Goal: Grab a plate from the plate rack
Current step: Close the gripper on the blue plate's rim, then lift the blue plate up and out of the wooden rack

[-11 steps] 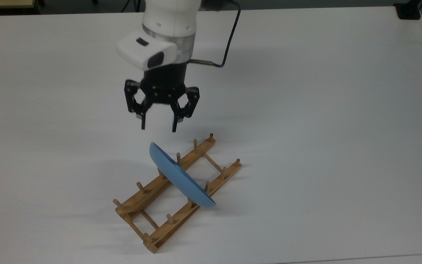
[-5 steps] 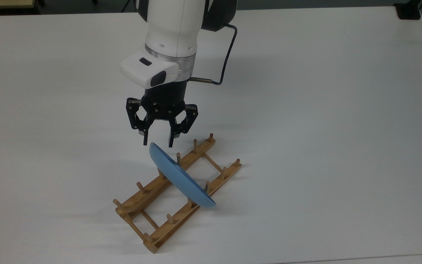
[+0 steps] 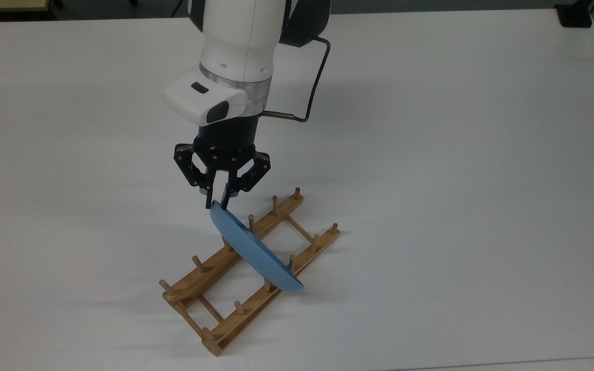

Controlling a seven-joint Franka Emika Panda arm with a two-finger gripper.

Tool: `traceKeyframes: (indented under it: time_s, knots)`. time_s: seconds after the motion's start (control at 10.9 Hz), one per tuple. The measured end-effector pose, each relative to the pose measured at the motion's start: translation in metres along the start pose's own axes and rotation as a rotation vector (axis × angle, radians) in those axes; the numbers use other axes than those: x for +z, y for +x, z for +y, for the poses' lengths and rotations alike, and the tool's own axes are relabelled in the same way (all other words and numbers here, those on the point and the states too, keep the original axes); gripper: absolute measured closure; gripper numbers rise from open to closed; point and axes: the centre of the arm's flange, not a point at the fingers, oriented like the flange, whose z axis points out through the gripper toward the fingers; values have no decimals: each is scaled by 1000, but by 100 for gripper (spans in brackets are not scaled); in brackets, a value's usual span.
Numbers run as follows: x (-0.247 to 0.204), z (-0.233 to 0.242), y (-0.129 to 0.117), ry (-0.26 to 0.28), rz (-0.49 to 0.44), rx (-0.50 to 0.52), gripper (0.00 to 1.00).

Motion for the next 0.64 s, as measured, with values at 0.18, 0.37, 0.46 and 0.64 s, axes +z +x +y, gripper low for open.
traceKeyframes:
  time_s: [0.18, 0.37, 0.46, 0.64]
  knots:
    - [-1, 3, 2, -22, 20, -21, 87]
    - [1, 9, 1, -40, 23, -31, 92]
    - [1, 11, 1, -45, 22, -31, 92]
    - [1, 12, 2, -46, 24, -30, 92]
